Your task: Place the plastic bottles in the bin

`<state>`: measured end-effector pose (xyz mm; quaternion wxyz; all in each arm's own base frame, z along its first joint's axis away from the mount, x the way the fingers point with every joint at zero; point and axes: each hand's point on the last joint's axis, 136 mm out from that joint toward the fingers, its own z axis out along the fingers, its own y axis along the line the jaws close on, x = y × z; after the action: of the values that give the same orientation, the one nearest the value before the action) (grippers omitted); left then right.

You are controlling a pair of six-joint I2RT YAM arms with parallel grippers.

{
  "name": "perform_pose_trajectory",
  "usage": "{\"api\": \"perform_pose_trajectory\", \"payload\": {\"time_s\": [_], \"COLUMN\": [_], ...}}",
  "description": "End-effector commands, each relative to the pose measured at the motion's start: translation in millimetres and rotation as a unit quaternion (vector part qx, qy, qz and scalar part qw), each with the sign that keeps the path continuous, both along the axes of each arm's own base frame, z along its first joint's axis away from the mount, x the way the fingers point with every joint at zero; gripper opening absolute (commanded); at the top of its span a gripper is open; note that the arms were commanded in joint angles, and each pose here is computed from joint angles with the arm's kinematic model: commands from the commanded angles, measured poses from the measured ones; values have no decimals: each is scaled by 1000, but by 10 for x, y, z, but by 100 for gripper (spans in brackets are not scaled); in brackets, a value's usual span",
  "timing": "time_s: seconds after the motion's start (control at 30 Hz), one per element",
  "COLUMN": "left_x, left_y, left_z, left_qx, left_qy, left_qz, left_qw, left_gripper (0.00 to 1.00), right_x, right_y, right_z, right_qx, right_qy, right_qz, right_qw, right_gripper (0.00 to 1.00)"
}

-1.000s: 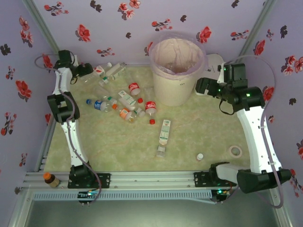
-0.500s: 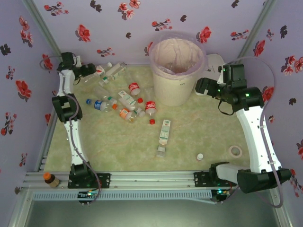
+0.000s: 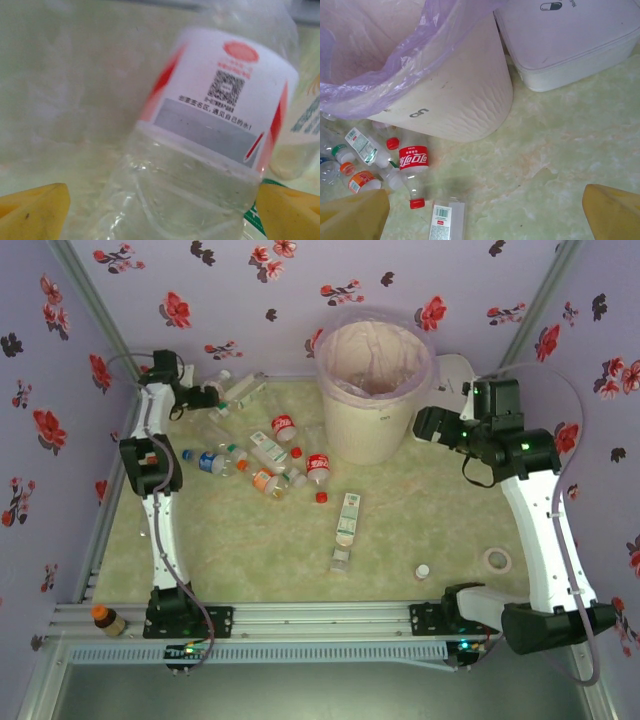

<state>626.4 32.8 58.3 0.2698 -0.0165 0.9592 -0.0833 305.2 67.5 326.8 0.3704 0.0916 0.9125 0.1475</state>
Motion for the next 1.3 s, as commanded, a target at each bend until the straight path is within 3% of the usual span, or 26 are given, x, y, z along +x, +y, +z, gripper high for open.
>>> {"api": "perform_pose_trajectory", "payload": {"time_s": [0.0,0.23,0.43,0.7,0.77,0.93,1.1,1.27], "left_x": [-182,-251,-308,-512,-621,-945,-1589,-2229], "left_y": [70,21,51,105,89,-462,-1368,-2092], "left_z": [-122,13,421,1238,1528,2473,2990,3211], "left_qx": [23,23,32,43,20,-141,-163,-184], "left_qy": [40,38,8,-59,-83,-212,-263,-311], "left_qz": [-5,-11,3,34,65,41,-62,-151], "left_qw": [999,999,999,997,994,966,949,920], "left_gripper": [91,75,59,51,49,45,43,42], "right_x": [-15,-6,14,149,195,199,178,197], "right_y": [-11,-2,17,188,233,230,599,932], "right_z": [47,59,103,418,626,1142,1483,1666], "right_qx": [11,15,18,60,82,137,201,181], "right_qy": [-10,-15,-24,-87,-130,-260,-283,-289], "right_qz": [-7,-8,-3,28,33,21,113,160], "right_qw": [1000,1000,1000,994,988,955,931,926], "right_gripper": [100,99,99,100,100,99,96,94]}}
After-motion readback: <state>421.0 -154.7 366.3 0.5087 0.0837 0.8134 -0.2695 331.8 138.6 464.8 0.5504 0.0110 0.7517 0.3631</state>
